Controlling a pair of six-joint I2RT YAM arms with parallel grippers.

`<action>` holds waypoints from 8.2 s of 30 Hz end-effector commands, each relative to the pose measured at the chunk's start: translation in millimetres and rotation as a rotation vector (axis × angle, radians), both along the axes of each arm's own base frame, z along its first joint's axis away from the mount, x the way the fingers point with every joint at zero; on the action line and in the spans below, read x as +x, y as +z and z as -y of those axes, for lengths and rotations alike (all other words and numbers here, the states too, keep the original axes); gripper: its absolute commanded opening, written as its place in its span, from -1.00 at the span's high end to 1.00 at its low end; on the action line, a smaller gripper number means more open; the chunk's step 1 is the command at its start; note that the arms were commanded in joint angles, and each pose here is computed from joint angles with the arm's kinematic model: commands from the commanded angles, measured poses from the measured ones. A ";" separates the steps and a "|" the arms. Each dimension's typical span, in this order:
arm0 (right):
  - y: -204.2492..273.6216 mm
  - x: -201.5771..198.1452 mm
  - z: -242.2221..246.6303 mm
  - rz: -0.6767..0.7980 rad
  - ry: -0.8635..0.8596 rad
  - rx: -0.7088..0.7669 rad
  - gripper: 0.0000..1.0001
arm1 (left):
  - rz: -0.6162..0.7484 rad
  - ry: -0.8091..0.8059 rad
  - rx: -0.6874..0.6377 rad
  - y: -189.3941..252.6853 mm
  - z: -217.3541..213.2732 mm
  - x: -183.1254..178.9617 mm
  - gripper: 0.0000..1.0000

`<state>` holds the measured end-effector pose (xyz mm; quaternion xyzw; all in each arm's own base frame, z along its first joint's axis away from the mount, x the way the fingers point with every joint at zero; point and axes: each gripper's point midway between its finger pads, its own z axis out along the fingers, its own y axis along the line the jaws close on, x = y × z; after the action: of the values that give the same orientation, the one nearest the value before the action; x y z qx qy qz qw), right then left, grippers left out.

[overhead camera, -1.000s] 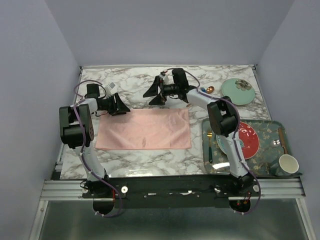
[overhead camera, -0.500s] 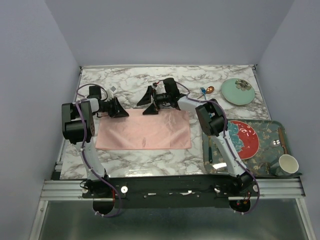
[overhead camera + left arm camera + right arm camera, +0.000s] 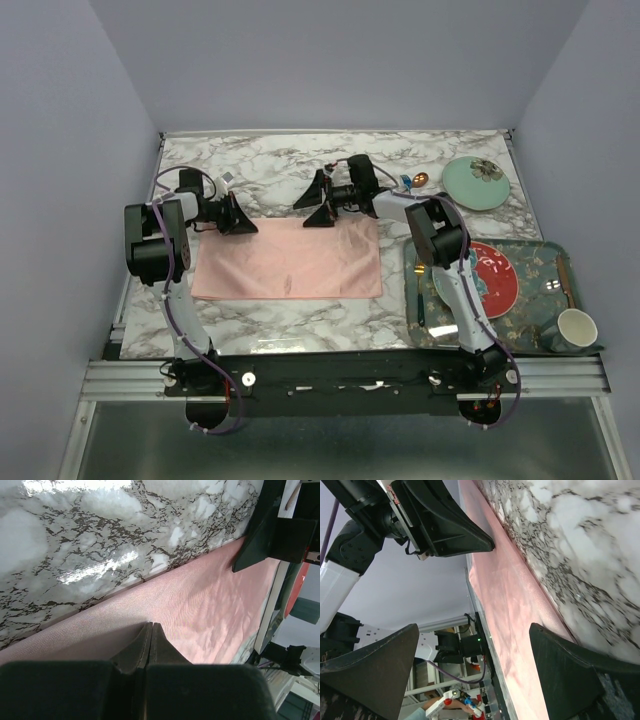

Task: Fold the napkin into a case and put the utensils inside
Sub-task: Smooth out the rectangle-folded napkin at the center of the board, then pick up the rectangle-folded napkin at the center of the board.

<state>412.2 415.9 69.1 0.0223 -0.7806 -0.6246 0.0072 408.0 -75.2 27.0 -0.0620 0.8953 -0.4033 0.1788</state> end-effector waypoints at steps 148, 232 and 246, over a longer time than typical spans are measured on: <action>33.8 4.8 157.9 0.485 0.100 -0.645 -0.23 | 0.209 0.083 0.448 80.6 -137.4 -7.0 -0.83; -55.8 -77.6 202.3 0.149 0.105 -0.838 -0.08 | -0.049 -0.092 0.794 -14.9 -146.9 -31.7 -0.03; -55.9 -77.6 203.4 0.156 0.102 -0.847 0.05 | -0.047 -0.131 0.797 -19.1 -141.0 -32.3 0.51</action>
<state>339.2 217.2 26.7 0.1075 -0.9582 -0.2639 -0.0263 380.7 73.6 23.1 0.0453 0.9858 -0.0234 0.1597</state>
